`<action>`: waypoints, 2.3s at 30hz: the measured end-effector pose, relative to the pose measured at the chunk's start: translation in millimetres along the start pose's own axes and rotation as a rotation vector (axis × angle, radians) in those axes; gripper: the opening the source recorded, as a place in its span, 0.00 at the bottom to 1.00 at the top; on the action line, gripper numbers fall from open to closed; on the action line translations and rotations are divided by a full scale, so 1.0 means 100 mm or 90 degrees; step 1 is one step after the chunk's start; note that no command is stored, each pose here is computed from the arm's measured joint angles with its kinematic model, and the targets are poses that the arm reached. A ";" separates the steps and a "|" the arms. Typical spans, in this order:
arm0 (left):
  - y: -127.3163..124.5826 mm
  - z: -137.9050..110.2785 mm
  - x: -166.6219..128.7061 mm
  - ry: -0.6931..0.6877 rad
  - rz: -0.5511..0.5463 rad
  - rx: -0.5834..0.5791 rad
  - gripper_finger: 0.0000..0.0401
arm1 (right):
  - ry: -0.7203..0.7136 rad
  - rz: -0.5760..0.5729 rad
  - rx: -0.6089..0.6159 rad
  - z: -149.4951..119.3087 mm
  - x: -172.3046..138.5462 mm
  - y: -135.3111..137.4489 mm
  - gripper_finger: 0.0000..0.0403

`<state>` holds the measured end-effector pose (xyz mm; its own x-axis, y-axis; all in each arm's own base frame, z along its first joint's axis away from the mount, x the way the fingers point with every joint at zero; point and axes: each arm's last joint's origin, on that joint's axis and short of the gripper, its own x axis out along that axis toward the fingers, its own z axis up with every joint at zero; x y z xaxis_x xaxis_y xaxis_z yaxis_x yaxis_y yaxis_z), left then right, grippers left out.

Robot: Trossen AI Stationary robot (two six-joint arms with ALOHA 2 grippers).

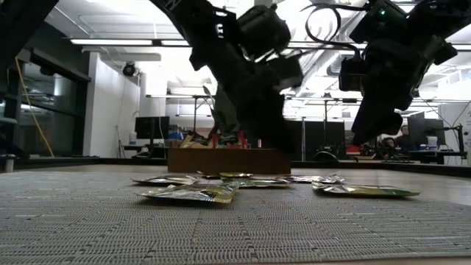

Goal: Pick & Place Tea
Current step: Put the orange tea bag into the left section of the wooden organizer

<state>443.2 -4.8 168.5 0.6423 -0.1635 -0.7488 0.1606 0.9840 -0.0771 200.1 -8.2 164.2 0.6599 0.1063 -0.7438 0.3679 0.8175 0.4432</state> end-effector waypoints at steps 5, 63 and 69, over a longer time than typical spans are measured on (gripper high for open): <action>0.02 -0.01 0.10 -0.008 0.001 0.003 0.53 | -0.007 -0.009 0.004 0.00 0.00 0.00 0.48; 0.07 -0.19 0.44 -0.001 0.029 0.007 0.53 | -0.016 0.006 0.434 -0.15 0.70 0.18 0.48; 0.07 -0.19 0.44 -0.001 0.028 0.007 0.53 | -0.011 -0.001 0.437 -0.16 0.70 0.17 0.40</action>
<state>458.4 -3.6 123.1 0.6506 -0.1198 -0.7500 0.1401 0.9895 -0.0365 242.2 22.1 111.9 0.6669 0.0922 -0.7394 0.6971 0.2733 0.6628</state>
